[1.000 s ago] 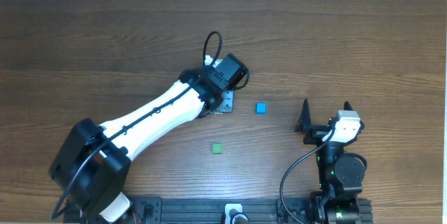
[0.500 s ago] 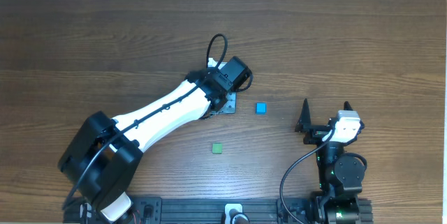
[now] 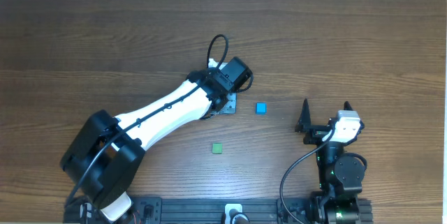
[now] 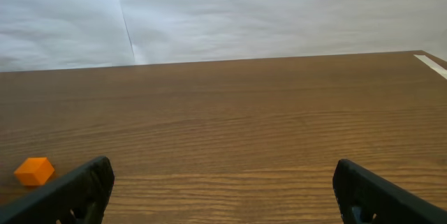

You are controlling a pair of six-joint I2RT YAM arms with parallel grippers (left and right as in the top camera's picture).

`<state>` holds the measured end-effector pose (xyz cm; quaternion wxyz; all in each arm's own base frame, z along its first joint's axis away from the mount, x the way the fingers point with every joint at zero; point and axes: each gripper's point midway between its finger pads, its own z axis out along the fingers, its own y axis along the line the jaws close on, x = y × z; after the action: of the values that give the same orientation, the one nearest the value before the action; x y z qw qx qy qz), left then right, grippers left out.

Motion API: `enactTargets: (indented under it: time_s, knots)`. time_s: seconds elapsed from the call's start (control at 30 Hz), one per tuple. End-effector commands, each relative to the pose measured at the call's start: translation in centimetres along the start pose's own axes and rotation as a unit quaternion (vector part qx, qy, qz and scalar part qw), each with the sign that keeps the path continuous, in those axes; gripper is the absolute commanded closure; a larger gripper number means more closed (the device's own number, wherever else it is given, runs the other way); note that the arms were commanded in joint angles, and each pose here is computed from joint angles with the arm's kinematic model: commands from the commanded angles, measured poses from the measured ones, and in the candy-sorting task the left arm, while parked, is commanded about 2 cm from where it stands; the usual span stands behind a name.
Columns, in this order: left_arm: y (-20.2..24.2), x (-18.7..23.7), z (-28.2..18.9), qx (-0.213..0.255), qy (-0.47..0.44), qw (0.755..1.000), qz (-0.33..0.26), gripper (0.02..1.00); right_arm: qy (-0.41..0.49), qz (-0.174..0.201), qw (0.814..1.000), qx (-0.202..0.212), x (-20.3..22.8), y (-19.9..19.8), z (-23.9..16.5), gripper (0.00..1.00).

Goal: Stack Cubes

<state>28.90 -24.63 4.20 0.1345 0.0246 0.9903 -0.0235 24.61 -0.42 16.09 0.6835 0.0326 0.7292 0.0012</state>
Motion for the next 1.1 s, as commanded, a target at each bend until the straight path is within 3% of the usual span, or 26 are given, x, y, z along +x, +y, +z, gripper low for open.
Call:
enactTargets:
  time_s: [0.03, 1.1]
  knots:
    - [-0.18, 0.01, 0.74, -0.006, 0.004, 1.000, -0.016, 0.906, 0.001, -0.001, 1.000, -0.002, 0.26, 0.00, 0.02, 0.007]
    - [-0.31, 0.16, 1.44, -0.008, 0.007, 1.000, -0.027, 0.862, 0.001, -0.001, 1.000, -0.002, 0.25, 0.00, 0.02, 0.007]
